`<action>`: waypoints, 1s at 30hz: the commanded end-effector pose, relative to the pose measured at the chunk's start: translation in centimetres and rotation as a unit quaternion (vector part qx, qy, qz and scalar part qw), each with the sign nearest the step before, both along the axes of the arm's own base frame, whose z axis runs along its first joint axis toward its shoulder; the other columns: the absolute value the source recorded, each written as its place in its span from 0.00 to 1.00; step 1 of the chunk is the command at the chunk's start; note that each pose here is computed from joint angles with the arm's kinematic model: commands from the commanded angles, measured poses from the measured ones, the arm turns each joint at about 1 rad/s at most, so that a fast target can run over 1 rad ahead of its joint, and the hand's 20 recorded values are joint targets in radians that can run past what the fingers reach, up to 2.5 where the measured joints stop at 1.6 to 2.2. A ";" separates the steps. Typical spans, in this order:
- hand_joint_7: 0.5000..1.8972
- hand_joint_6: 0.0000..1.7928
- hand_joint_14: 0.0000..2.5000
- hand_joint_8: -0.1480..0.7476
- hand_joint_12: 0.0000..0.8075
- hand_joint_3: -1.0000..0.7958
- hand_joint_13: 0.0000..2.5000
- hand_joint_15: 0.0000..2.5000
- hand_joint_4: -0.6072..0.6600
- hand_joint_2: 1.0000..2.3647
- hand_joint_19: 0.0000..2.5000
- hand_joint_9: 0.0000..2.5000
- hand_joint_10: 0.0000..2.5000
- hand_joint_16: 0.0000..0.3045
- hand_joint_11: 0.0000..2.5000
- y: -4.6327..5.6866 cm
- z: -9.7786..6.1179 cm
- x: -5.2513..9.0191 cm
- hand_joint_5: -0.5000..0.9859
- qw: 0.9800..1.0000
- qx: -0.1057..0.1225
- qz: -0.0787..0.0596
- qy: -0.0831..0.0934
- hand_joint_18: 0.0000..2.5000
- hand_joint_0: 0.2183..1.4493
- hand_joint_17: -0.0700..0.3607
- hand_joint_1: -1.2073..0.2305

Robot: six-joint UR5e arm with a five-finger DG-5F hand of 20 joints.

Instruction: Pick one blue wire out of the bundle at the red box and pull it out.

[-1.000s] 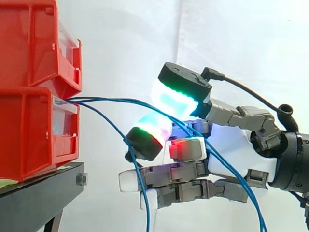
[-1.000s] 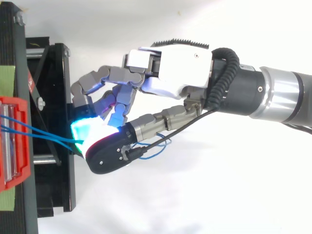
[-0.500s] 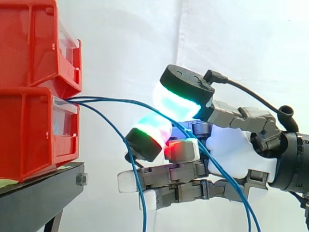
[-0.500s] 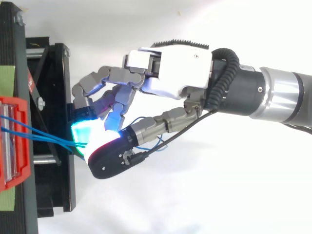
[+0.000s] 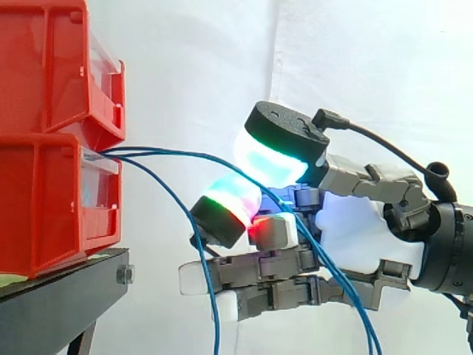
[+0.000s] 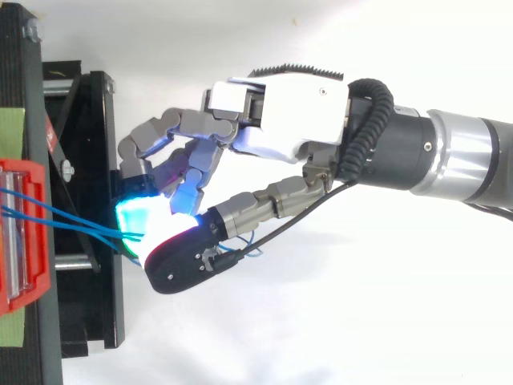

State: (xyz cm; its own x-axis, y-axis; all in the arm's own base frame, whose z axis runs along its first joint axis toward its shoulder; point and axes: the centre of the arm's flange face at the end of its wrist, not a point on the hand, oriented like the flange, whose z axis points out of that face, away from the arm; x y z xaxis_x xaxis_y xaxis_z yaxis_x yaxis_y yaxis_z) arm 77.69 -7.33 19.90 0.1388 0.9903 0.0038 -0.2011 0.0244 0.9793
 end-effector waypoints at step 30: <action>0.53 0.40 0.01 0.44 0.45 0.34 0.24 0.14 0.60 0.01 0.21 0.41 0.01 0.16 0.26 0.0 0.0 0.0 0.27 1.000 0.000 0.001 -0.002 0.20 0.30 0.42 0.24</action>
State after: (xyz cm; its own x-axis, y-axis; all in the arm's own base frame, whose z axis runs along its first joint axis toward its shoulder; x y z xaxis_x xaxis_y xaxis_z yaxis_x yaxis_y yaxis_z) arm 77.70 -7.32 19.92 0.1375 0.9905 0.0040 -0.2030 0.0242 0.9789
